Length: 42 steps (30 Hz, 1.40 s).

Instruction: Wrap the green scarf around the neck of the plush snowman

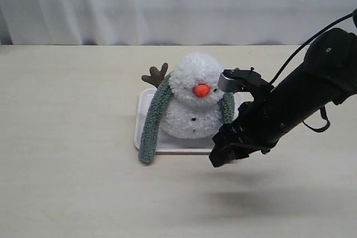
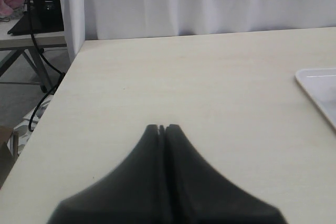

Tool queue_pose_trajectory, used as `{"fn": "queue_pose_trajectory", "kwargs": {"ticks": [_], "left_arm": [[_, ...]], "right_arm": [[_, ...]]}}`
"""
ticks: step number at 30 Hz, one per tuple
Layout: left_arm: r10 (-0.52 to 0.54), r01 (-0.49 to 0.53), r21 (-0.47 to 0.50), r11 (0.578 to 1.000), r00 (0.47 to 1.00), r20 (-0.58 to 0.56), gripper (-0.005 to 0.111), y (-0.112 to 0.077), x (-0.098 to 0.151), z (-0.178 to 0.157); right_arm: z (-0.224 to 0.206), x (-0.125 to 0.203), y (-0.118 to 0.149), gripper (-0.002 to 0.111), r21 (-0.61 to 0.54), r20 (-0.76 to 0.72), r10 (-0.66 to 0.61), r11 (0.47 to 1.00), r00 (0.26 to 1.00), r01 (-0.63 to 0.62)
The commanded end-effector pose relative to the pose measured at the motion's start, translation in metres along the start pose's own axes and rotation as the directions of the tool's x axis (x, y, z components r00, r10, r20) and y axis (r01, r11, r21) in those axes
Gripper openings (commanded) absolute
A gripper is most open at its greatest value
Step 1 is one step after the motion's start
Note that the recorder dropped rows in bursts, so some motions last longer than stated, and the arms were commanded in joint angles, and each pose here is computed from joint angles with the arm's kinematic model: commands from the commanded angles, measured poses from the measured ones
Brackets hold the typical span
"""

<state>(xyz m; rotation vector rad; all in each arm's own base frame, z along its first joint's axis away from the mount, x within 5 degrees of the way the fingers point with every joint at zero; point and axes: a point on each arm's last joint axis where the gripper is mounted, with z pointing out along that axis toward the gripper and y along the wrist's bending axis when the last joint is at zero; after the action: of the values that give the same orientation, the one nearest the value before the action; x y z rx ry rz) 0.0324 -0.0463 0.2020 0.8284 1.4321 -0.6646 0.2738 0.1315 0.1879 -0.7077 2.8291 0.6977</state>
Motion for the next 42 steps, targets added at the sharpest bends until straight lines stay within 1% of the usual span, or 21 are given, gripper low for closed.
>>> {"fn": "queue_pose_trajectory", "kwargs": {"ticks": [1,3,4,6,8,9,11,13,14,15,18,19,20,21,23,27,33,35,42], "left_arm": [[-0.013,0.013,0.000,1.000,0.999,0.032,0.000,0.000,-0.002,0.000],[-0.013,0.013,0.000,1.000,0.999,0.032,0.000,0.000,-0.002,0.000],[-0.013,0.013,0.000,1.000,0.999,0.032,0.000,0.000,-0.002,0.000],[-0.013,0.013,0.000,1.000,0.999,0.032,0.000,0.000,-0.002,0.000],[-0.013,0.013,0.000,1.000,0.999,0.032,0.000,0.000,-0.002,0.000],[-0.013,0.013,0.000,1.000,0.999,0.032,0.000,0.000,-0.002,0.000],[-0.013,0.013,0.000,1.000,0.999,0.032,0.000,0.000,-0.002,0.000],[-0.013,0.013,0.000,1.000,0.999,0.032,0.000,0.000,-0.002,0.000],[-0.013,0.013,0.000,1.000,0.999,0.032,0.000,0.000,-0.002,0.000],[-0.013,0.013,0.000,1.000,0.999,0.032,0.000,0.000,-0.002,0.000],[-0.013,0.013,0.000,1.000,0.999,0.032,0.000,0.000,-0.002,0.000],[-0.013,0.013,0.000,1.000,0.999,0.032,0.000,0.000,-0.002,0.000],[-0.013,0.013,0.000,1.000,0.999,0.032,0.000,0.000,-0.002,0.000],[-0.013,0.013,0.000,1.000,0.999,0.032,0.000,0.000,-0.002,0.000],[-0.013,0.013,0.000,1.000,0.999,0.032,0.000,0.000,-0.002,0.000],[-0.013,0.013,0.000,1.000,0.999,0.032,0.000,0.000,-0.002,0.000],[-0.013,0.013,0.000,1.000,0.999,0.032,0.000,0.000,-0.002,0.000],[-0.013,0.013,0.000,1.000,0.999,0.032,0.000,0.000,-0.002,0.000],[-0.013,0.013,0.000,1.000,0.999,0.032,0.000,0.000,-0.002,0.000]], "right_arm": [[-0.005,0.014,0.015,0.054,-0.140,-0.146,0.029,0.989,0.989,-0.050],[-0.007,0.016,0.021,0.054,-0.199,-0.178,0.025,0.978,0.984,-0.060],[-0.006,0.016,0.025,0.054,-0.211,-0.178,0.006,0.976,0.984,-0.044],[-0.002,0.015,0.037,0.051,-0.221,-0.159,-0.066,0.975,0.985,0.030],[0.007,0.013,0.052,0.047,-0.205,-0.135,-0.123,0.974,0.983,0.093],[0.013,0.010,0.061,0.046,-0.174,-0.090,-0.153,0.975,0.984,0.135],[0.021,0.003,0.072,0.046,-0.114,-0.006,-0.174,0.979,0.985,0.172],[0.028,-0.008,0.082,0.046,-0.030,0.128,-0.149,0.988,0.980,0.154],[0.031,-0.011,0.088,0.047,-0.011,0.167,-0.149,0.988,0.975,0.153],[0.036,-0.014,0.092,0.048,0.019,0.215,-0.159,0.987,0.964,0.158],[0.050,-0.019,0.101,0.058,0.066,0.279,-0.183,0.983,0.943,0.171],[0.060,-0.021,0.100,0.063,0.085,0.299,-0.168,0.985,0.939,0.149],[0.065,-0.023,0.097,0.064,0.095,0.307,-0.151,0.987,0.940,0.127],[0.073,-0.026,0.092,0.064,0.110,0.326,-0.115,0.990,0.938,0.083],[0.086,-0.029,0.083,0.064,0.139,0.354,-0.083,0.990,0.931,0.035],[0.102,-0.035,0.073,0.064,0.181,0.394,-0.063,0.983,0.917,-0.010],[0.118,-0.060,0.078,0.064,0.148,0.382,-0.055,0.989,0.922,-0.002],[0.125,-0.066,0.077,0.064,0.143,0.394,-0.029,0.989,0.918,-0.030],[0.144,-0.071,0.071,0.063,0.138,0.390,0.021,0.987,0.921,-0.081]]}}
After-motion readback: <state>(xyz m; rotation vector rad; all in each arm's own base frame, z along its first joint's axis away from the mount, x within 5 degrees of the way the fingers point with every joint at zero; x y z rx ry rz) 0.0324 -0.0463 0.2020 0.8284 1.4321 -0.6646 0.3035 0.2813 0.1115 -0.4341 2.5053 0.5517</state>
